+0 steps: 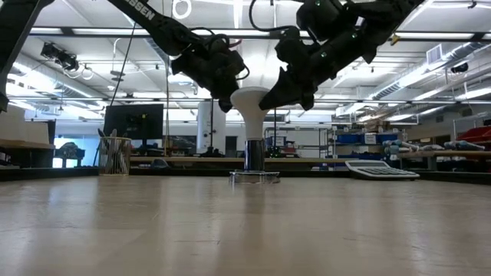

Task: Screw lightbulb
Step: Remove the white lightbulb from the silver lamp

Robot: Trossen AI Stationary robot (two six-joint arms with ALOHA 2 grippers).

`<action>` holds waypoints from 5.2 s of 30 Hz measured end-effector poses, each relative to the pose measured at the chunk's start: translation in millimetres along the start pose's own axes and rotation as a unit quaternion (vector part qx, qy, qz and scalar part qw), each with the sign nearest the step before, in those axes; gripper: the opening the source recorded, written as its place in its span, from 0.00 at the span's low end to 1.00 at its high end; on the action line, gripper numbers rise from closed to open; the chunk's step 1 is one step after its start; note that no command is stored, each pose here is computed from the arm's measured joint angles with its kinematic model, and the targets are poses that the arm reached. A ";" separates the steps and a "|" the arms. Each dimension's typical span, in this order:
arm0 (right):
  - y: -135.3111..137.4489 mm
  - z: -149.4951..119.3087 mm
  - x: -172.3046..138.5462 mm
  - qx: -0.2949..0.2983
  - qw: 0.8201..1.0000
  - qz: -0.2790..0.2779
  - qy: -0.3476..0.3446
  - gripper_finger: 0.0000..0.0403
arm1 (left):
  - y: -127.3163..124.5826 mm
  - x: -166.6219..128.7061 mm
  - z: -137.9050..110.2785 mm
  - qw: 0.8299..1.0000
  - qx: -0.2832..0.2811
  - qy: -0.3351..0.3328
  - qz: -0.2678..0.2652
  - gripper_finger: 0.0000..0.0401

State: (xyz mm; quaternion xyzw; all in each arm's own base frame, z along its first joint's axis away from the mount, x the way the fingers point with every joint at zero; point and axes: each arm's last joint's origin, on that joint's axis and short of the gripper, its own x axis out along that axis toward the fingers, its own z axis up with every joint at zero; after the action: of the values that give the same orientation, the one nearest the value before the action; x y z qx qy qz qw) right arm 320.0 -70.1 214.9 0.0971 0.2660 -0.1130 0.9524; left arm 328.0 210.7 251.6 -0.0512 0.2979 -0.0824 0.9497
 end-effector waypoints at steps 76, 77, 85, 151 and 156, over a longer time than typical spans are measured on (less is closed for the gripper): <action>-21.9 -2.9 -16.4 -0.005 0.998 -0.032 0.053 0.02 | -9.5 1.0 1.0 1.000 0.000 0.023 0.008 0.00; -22.5 -3.1 -16.5 -0.006 0.998 -0.032 0.055 0.02 | -9.5 1.0 1.0 1.000 0.000 0.023 0.008 0.00; -22.4 -3.8 -22.4 -0.013 0.997 -0.033 0.068 0.02 | -9.4 0.9 1.3 1.000 0.001 0.022 0.010 0.00; -27.9 -2.6 -24.5 -0.025 0.997 -0.034 0.068 0.02 | -5.0 17.9 3.0 1.000 -0.007 -0.004 0.012 0.00; -32.3 -3.7 -25.2 -0.031 0.996 -0.040 0.075 0.02 | -8.3 8.5 7.2 1.000 -0.005 -0.007 0.015 0.00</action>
State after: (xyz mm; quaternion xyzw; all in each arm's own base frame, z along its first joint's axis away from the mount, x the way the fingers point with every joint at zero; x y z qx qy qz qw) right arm 288.6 -96.0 221.1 0.0647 0.3438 -0.1350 0.9270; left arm 338.0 201.4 253.9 -0.0520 0.2923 -0.0662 0.9526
